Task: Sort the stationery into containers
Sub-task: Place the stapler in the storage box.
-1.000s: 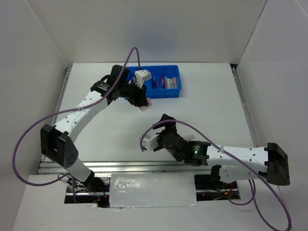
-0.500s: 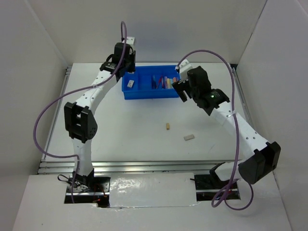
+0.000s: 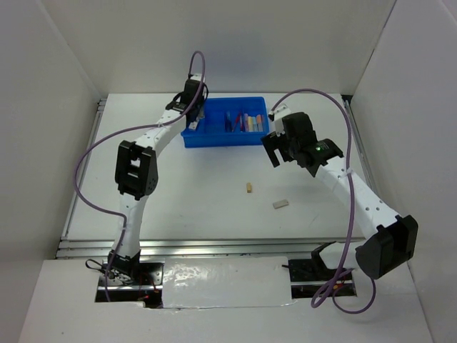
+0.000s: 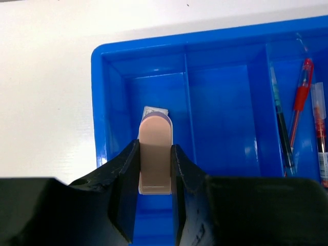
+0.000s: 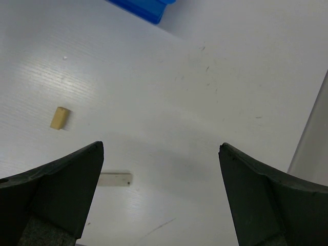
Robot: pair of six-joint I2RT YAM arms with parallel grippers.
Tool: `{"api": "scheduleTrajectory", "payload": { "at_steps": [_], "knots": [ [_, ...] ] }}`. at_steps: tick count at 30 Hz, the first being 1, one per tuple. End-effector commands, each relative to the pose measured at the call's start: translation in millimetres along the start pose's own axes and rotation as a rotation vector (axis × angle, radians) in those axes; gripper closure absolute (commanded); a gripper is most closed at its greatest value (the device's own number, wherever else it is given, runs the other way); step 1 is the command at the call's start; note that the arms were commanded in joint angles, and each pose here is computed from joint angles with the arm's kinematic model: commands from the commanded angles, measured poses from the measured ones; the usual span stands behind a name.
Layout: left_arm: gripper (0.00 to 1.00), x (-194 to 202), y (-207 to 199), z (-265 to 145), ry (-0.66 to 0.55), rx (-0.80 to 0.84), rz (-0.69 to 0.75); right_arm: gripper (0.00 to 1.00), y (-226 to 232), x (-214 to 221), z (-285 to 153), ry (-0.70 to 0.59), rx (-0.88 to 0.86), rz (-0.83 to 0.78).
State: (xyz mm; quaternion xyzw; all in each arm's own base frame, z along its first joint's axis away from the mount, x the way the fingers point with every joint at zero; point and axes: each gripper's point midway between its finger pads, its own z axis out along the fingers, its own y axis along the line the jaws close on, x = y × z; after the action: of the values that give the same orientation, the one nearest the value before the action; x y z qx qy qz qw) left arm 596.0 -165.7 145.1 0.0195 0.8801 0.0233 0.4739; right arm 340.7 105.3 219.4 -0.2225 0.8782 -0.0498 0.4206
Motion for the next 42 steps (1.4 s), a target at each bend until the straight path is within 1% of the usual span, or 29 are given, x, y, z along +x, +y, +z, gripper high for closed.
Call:
{"api": "scheduleTrajectory", "payload": {
  "at_steps": [1,3,6,12,14,15,17,19,21,27,36,42],
  "knots": [
    [1.0,-28,2,7,-0.092,-0.021,-0.059,0.0,-1,-6,-14,-0.033,-0.012,0.024],
    [1.0,-23,3,12,-0.08,-0.029,-0.06,0.0,-2,-8,-16,-0.039,-0.01,0.026],
    [0.95,-11,1,19,-0.054,-0.029,-0.049,0.0,-1,-8,-15,-0.035,-0.014,0.021],
    [0.93,14,5,29,0.003,-0.048,-0.05,0.0,1,-11,-15,-0.038,-0.015,0.01],
    [0.9,20,7,31,0.017,-0.048,-0.057,0.0,1,-11,-14,-0.035,-0.016,0.008],
    [0.89,24,7,32,0.03,-0.043,-0.057,0.01,2,-12,-13,-0.037,-0.017,0.007],
    [0.82,29,5,34,0.047,-0.034,-0.06,0.0,3,-12,-13,-0.037,-0.019,0.003],
    [0.79,33,4,34,0.059,-0.03,-0.065,0.0,4,-13,-13,-0.034,-0.02,0.0],
    [0.78,35,4,34,0.067,-0.028,-0.063,0.0,5,-15,-12,-0.039,-0.02,-0.002],
    [0.64,40,3,34,0.083,-0.027,-0.064,0.0,7,-18,-11,-0.042,-0.025,-0.009],
    [0.56,46,1,33,0.103,-0.013,-0.062,0.0,7,-18,-10,-0.032,-0.022,-0.009],
    [0.55,55,1,34,0.126,-0.015,-0.063,0.0,7,-20,-11,-0.037,-0.022,-0.012]
  ]
}}
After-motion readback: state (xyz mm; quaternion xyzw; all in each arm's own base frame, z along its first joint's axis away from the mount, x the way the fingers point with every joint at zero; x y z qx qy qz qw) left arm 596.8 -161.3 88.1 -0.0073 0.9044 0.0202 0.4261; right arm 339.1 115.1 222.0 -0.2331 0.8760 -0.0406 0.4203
